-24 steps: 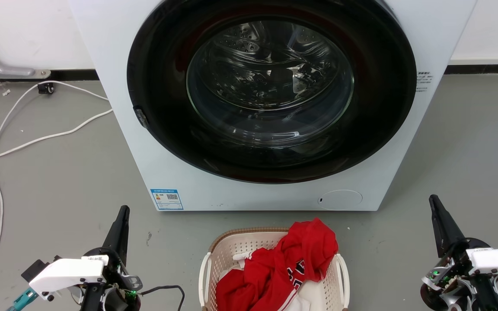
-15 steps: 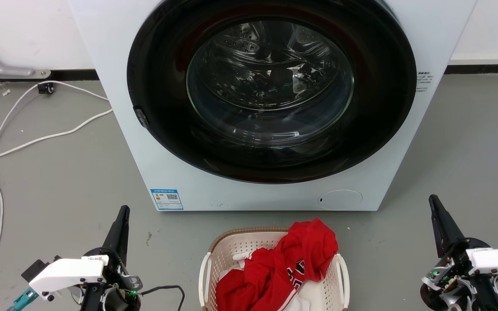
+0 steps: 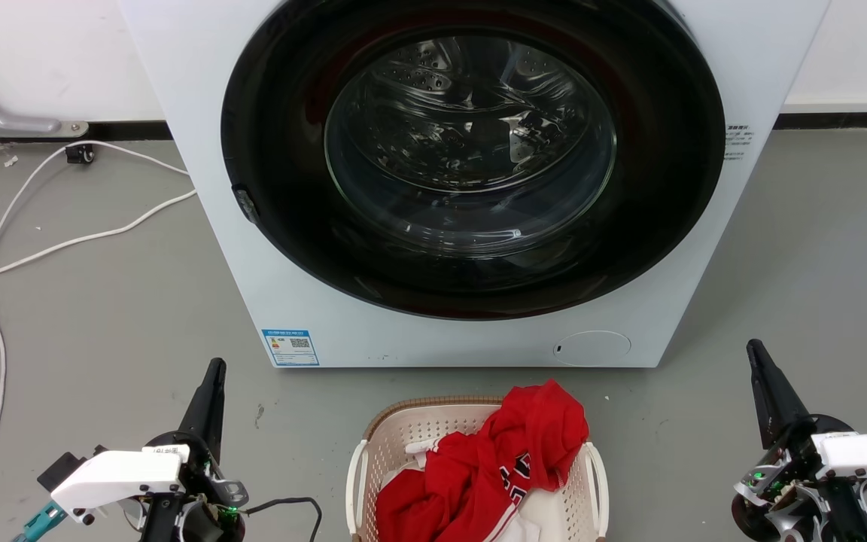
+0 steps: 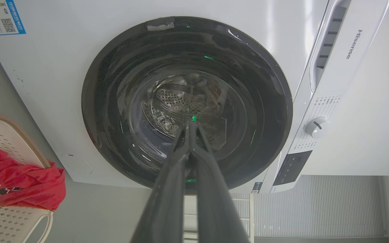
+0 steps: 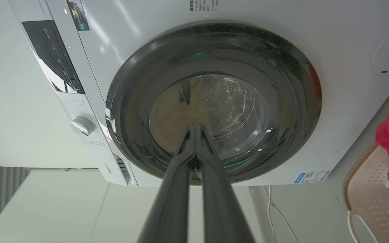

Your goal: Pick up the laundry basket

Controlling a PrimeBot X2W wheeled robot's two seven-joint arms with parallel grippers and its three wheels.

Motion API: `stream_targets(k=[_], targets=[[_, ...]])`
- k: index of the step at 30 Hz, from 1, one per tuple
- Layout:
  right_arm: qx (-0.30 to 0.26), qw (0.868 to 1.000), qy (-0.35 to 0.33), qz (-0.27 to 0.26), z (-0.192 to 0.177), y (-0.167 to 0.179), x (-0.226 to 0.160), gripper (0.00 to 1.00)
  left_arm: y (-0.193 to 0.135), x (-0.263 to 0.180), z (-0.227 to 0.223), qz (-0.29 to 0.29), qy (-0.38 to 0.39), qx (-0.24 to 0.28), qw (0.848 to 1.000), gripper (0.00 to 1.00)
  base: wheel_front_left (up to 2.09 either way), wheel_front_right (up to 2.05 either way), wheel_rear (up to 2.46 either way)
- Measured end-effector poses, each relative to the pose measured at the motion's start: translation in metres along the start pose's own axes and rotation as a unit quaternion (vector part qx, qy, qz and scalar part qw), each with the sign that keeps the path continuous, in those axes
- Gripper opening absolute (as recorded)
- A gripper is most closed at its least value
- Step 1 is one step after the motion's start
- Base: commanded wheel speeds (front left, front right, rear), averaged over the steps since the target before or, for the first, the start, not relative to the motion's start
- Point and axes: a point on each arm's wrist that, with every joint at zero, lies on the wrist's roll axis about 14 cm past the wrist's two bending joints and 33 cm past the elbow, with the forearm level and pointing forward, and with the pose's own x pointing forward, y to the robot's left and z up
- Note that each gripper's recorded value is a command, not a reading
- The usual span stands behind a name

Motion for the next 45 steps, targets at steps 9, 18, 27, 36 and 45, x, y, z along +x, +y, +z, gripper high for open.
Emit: stream_targets(k=[9, 18, 27, 36, 45], targets=[[0.000, 1.000, 0.000, 0.000, 0.000, 0.000, 0.000, 0.00, 0.000, 0.000, 0.000, 0.000, 0.000, 0.000, 1.000, 0.00, 0.00, 0.00, 0.00], [0.000, 1.000, 0.000, 0.000, 0.000, 0.000, 0.000, 0.00, 0.000, 0.000, 0.000, 0.000, 0.000, 0.000, 1.000, 0.00, 0.00, 0.00, 0.00], [0.001, 1.000, 0.000, -0.002, 0.000, -0.001, 0.000, 0.00, 0.001, 0.000, 0.000, 0.002, 0.000, 0.001, 1.000, 0.00, 0.00, 0.00, 0.00], [-0.002, 0.999, -0.010, -0.041, 0.001, -0.028, -0.015, 1.00, 0.026, -0.013, 0.000, 0.039, -0.011, 0.004, 0.999, 1.00, 0.00, 0.00, 0.00], [-0.031, 0.998, -0.028, -0.043, 0.006, -0.028, -0.017, 1.00, 0.024, -0.015, 0.006, 0.036, -0.030, 0.027, 0.999, 1.00, 0.00, 0.00, 0.00]])
